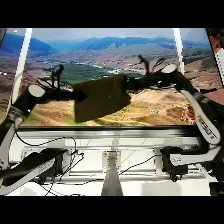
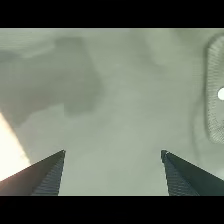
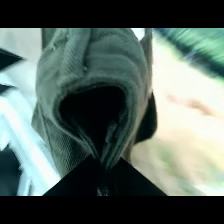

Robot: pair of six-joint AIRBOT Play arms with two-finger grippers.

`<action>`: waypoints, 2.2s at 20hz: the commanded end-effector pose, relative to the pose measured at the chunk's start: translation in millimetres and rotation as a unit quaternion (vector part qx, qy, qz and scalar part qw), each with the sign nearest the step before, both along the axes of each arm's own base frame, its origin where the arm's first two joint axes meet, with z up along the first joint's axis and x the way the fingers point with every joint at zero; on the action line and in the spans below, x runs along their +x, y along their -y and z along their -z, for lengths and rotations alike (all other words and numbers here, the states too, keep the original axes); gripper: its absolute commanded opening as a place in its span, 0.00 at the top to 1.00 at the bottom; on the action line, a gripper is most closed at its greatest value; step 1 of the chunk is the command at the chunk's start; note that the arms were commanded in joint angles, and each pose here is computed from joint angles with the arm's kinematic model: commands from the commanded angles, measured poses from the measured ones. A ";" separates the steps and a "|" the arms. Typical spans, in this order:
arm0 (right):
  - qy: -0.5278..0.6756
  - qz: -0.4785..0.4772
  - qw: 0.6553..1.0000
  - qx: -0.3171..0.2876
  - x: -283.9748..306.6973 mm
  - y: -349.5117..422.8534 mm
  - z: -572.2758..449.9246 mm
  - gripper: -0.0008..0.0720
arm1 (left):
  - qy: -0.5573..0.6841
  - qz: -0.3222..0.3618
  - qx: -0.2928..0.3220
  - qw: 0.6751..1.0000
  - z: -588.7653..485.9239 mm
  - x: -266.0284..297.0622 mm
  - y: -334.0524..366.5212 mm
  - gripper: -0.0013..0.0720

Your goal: Fold the clothes and pants, and hang the long-sleeved shirts on hangers.

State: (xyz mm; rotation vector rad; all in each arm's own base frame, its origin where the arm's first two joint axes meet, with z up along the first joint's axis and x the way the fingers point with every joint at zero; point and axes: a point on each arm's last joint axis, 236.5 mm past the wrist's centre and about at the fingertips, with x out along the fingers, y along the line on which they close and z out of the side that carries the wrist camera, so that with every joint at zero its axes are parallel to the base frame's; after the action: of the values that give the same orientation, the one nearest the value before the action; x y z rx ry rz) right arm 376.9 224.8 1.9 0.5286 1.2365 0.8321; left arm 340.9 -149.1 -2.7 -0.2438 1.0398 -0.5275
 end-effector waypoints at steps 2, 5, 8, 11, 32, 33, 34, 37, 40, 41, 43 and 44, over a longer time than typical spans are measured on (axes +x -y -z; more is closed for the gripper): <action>0.065 0.136 0.984 -0.096 22.4 125.1 -60.6 0.95 | 0.127 -0.011 -0.003 0.992 -98.7 46.9 -7.7 0.04; 0.091 0.289 0.935 -0.181 1.2 242.0 -108.7 0.95 | 0.185 -0.013 -0.009 0.983 -147.9 47.2 -7.7 0.04; 0.089 0.509 0.821 -0.241 -59.3 358.1 -162.6 0.95 | 0.214 -0.013 -0.012 0.977 -171.5 37.9 -8.4 0.04; 0.098 0.672 0.668 -0.304 -157.7 434.8 -213.3 0.95 | 0.220 -0.013 -0.012 0.975 -175.7 36.0 -8.6 0.04; 0.213 0.387 0.873 -0.209 -33.6 266.4 -200.6 0.95 | 0.220 -0.013 -0.012 0.975 -175.4 36.0 -8.7 0.04; 0.227 0.324 0.889 -0.232 -24.2 231.9 -189.3 0.95 | 0.220 -0.013 -0.012 0.975 -175.4 36.0 -8.7 0.04; 0.248 0.268 0.896 -0.254 -17.1 201.4 -180.9 0.95 | 0.220 -0.013 -0.012 0.975 -175.4 36.0 -8.7 0.04; 0.329 0.147 0.871 -0.334 2.6 136.6 -165.1 0.95 | 0.220 -0.013 -0.012 0.975 -175.4 36.0 -8.7 0.04; 0.325 0.141 0.852 -0.385 14.9 127.0 -143.8 0.95 | 0.220 -0.013 -0.012 0.975 -175.4 36.0 -8.7 0.04; 0.314 0.139 0.853 -0.393 16.4 129.3 -135.4 0.95 | 0.220 -0.013 -0.012 0.975 -175.4 36.0 -8.7 0.04; 0.295 0.137 0.856 -0.402 18.6 134.2 -122.8 0.95 | 0.220 -0.013 -0.012 0.975 -175.4 36.0 -8.7 0.04; 0.291 0.135 0.857 -0.404 17.9 134.3 -120.2 0.95 | 0.220 -0.013 -0.012 0.975 -175.4 36.0 -8.7 0.04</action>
State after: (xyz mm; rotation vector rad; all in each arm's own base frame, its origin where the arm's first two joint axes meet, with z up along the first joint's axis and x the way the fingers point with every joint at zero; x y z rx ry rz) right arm 389.6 88.1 133.7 -0.1720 0.7882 0.1672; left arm 376.8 -140.6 172.0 -0.1515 0.6015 -0.5409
